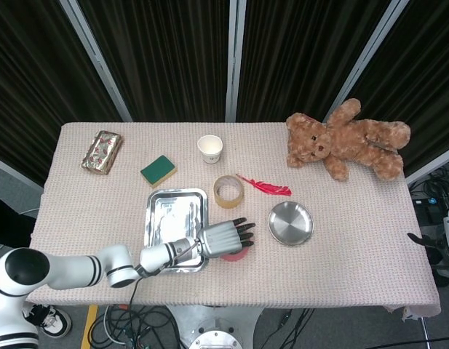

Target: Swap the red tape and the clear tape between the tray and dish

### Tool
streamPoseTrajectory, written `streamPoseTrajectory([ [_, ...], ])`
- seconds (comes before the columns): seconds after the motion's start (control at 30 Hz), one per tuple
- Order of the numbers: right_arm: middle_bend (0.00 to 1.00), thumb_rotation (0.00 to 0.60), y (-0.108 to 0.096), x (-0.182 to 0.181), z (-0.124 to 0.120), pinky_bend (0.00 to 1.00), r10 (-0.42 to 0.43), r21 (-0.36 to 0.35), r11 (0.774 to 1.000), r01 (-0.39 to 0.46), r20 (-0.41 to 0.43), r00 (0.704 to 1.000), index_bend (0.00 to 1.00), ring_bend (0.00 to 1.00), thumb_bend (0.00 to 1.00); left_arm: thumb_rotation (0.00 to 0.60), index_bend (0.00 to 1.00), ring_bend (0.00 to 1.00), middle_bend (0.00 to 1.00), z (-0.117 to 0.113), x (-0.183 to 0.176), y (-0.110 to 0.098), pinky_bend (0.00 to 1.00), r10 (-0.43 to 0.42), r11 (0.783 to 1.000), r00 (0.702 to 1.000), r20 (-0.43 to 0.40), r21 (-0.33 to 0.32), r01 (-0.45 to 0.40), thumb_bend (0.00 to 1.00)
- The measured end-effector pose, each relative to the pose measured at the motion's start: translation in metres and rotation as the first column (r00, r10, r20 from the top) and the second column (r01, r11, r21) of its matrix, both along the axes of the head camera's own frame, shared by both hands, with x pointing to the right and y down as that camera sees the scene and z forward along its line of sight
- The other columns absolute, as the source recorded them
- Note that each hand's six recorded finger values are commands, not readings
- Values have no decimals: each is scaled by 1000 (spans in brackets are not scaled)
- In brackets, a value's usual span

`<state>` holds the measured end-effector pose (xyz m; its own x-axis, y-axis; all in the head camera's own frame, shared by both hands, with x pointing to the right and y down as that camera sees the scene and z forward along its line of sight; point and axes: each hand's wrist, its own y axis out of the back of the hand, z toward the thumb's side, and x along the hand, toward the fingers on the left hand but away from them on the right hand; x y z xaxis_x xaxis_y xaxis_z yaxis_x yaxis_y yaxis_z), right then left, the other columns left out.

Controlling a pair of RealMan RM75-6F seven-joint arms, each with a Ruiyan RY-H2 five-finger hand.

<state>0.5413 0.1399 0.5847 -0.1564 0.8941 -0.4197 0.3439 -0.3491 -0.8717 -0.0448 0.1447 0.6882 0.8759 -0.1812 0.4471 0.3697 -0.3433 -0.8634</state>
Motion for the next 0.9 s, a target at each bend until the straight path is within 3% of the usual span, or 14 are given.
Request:
streamPoseTrajectory([
  [0.27, 0, 600, -1, -3, -2, 0, -7, 2, 1000, 7, -3, 1000, 0, 0, 0, 600, 289, 51, 265, -21, -25, -16, 156, -60, 997, 998, -29, 40, 61, 247],
  [0.5, 0, 600, -4, -10, -2, 0, -23, 1, 1000, 23, -4, 1000, 0, 0, 0, 600, 281, 51, 260, -15, -99, -29, 172, -191, 981, 978, 86, 65, 185, 242],
  [0.73, 0, 600, -4, -19, 0, 0, -39, -9, 999, 39, -11, 999, 0, 0, 0, 600, 274, 51, 249, -2, -131, -35, 172, -278, 960, 949, 150, 78, 269, 242],
  [0.8, 0, 600, -5, -20, 0, 0, -41, -12, 999, 41, -13, 999, 0, 0, 0, 600, 243, 51, 221, 3, -140, -38, 172, -305, 952, 936, 176, 79, 295, 239],
  [0.9, 0, 600, -5, -22, 1, 0, -43, -15, 999, 43, -16, 999, 0, 0, 0, 600, 82, 51, 133, 9, -147, -37, 179, -320, 948, 924, 209, 69, 312, 212],
])
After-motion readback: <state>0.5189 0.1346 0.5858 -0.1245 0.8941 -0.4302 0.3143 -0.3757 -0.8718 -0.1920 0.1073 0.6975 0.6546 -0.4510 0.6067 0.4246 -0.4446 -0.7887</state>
